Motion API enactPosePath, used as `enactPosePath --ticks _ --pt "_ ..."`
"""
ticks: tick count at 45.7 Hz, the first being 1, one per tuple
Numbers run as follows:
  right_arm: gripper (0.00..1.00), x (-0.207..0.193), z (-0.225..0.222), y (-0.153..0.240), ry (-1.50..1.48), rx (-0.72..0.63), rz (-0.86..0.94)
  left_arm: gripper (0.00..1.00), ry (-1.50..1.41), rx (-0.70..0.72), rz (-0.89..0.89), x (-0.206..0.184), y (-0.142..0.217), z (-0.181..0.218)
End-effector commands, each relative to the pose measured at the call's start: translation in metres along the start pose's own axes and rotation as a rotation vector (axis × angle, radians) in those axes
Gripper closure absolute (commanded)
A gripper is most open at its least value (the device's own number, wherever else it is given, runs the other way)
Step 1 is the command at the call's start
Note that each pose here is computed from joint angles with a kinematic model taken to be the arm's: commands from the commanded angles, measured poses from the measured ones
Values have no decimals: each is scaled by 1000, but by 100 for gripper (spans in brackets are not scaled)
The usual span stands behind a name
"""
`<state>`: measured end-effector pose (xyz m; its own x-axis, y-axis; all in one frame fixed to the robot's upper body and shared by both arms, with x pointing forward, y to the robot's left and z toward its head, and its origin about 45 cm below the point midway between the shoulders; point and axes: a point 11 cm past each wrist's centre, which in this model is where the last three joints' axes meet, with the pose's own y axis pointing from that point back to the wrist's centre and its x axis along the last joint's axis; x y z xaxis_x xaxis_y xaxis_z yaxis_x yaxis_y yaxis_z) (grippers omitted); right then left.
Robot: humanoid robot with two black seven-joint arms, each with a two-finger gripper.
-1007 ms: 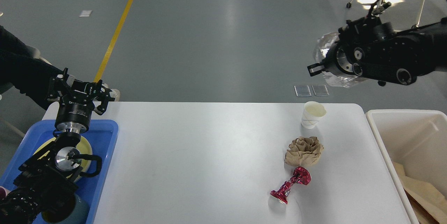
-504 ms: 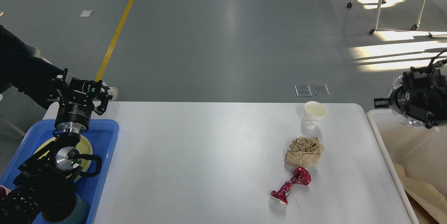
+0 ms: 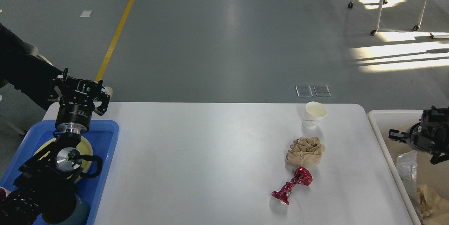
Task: Tidy desktop
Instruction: 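Drop the foil tray into the bin and raise the right gripper, then lower the right gripper onto the red wrapper and grasp it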
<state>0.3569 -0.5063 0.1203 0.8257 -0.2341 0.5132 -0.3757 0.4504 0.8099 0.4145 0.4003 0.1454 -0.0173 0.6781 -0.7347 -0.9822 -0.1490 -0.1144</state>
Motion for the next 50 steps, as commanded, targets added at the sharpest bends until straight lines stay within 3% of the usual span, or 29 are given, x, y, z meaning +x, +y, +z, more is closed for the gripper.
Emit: enactPosePath --ticks 1,8,13,20,27,37,41,46,50 --pt "0 6 -1 3 -64 18 -4 3 0 0 0 0 0 0" --pt "0 51 -24 29 -232 120 33 3 0 0 0 0 0 0" --pt "0 70 -27 51 -357 205 -59 3 0 0 0 0 0 0" --pt "0 102 -51 109 -311 371 -271 3 0 0 0 0 0 0" --pt "0 126 -83 180 -191 516 -372 3 0 0 0 0 0 0" --pt "0 129 -84 227 -102 508 -378 3 0 0 0 0 0 0" --pt "0 112 -91 236 -60 513 -429 3 0 0 0 0 0 0" --pt "0 81 -104 225 -20 500 -511 3 0 0 0 0 0 0" --pt "0 44 -113 194 -11 467 -601 3 0 0 0 0 0 0"
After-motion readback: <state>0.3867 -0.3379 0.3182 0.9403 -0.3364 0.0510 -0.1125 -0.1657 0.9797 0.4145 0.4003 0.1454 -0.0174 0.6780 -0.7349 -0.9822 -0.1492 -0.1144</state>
